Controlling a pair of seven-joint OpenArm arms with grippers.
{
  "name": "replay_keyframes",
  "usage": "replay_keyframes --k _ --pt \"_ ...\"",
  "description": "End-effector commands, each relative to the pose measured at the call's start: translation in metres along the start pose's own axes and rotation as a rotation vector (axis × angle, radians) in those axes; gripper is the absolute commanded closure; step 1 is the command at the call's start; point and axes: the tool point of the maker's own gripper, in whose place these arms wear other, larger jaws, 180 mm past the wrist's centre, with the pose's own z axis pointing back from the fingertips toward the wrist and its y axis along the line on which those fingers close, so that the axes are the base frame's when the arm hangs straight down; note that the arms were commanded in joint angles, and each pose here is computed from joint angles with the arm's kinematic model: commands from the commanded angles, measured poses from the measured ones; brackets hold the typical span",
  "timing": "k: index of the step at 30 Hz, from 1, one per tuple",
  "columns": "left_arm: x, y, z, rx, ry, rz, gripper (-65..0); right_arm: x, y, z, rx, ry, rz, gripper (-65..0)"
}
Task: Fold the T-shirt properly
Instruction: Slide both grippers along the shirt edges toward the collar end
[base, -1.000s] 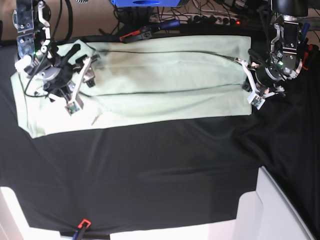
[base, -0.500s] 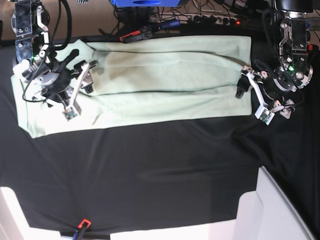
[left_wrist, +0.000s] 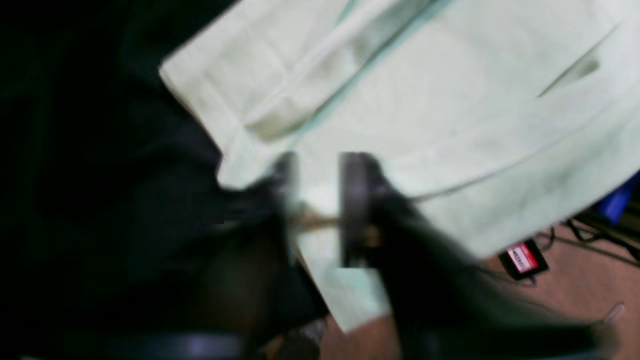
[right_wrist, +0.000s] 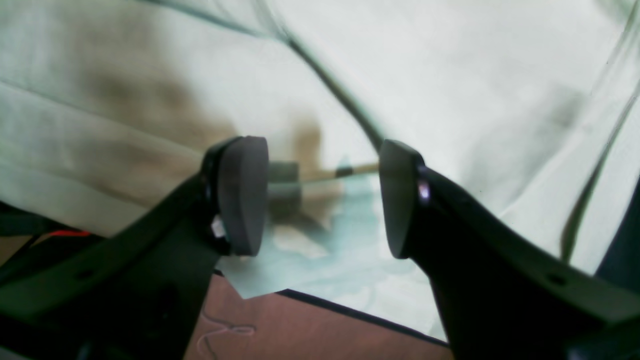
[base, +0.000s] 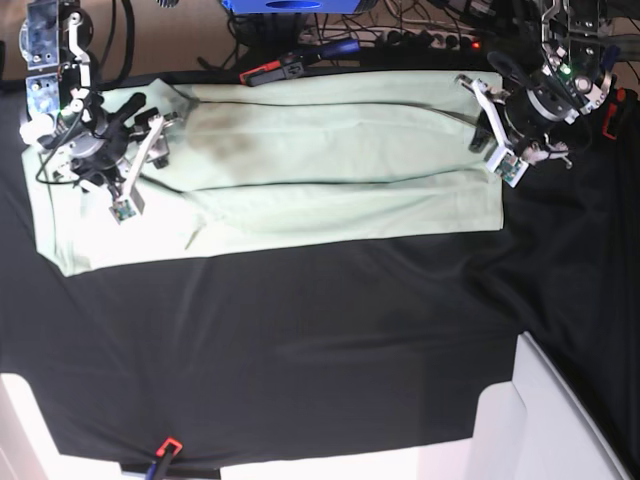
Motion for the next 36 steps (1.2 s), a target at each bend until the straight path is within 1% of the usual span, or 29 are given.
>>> replay_keyframes --k 1,4,7,10,12,13,15,17,19,20,21,24,26,28,31,32,36 --pt "0.004 0.0 0.003 0.007 -0.022 0.006 0.0 0.012 -0.004 0.004 -0.009 -0.044 0.008 -33.8" --pt "-0.001 -0.009 0.003 -0.011 -0.01 0.01 0.0 0.016 -0.008 0.006 -0.019 -0.068 0.002 -33.8" --pt "-0.004 -0.013 0.004 -0.018 -0.003 0.015 0.0 0.018 -0.007 0.006 -0.018 -0.079 -0.03 -33.8" --pt "-0.019 -0.021 0.008 -0.035 0.032 0.017 0.0 0.01 -0.006 0.007 -0.017 -0.071 -0.044 -33.8" --pt "-0.029 -0.025 0.011 -0.046 0.056 0.018 0.0 0.013 -0.001 0.015 -0.017 -0.094 -0.034 -33.1" --pt "-0.033 -0.028 0.013 -0.052 0.065 0.019 0.0 0.013 0.006 0.02 -0.009 -0.115 -0.036 -30.9" --pt "-0.042 -0.034 0.016 -0.066 0.086 0.022 0.0 0.019 0.02 0.031 0.007 -0.165 -0.047 -22.8" --pt "-0.045 -0.036 0.017 -0.069 0.093 0.023 0.0 0.01 0.031 0.036 0.024 -0.157 -0.064 -14.9" --pt "-0.049 -0.037 0.016 -0.074 0.103 0.029 0.0 0.0 0.052 0.033 0.067 -0.134 -0.088 -6.7" --pt "-0.055 -0.039 0.015 -0.078 0.117 0.038 0.0 -0.005 0.067 0.032 0.102 -0.122 -0.088 -4.1" --pt "-0.062 -0.037 0.014 -0.075 0.135 0.049 0.0 -0.01 0.086 0.031 0.149 -0.112 -0.075 -2.9" --pt "-0.08 -0.036 0.01 -0.074 0.174 0.082 0.0 -0.011 0.146 0.035 0.295 -0.15 -0.039 -2.8" --pt "-0.083 -0.037 0.006 -0.078 0.148 0.103 0.0 -0.014 0.176 0.035 0.37 -0.152 -0.022 -2.6" --pt "-0.079 -0.038 0.003 -0.078 0.093 0.122 0.0 -0.023 0.201 0.032 0.432 -0.125 -0.007 -2.5" --pt "-0.07 -0.042 0.001 -0.079 0.036 0.141 0.0 -0.028 0.226 0.028 0.495 -0.101 0.024 -2.5" --pt "-0.067 -0.043 0.001 -0.079 0.027 0.147 0.0 -0.029 0.23 0.026 0.501 -0.095 0.026 -2.5" --pt "-0.055 -0.038 -0.007 -0.067 -0.006 0.16 0.0 -0.021 0.232 0.021 0.475 -0.102 0.014 -2.3"
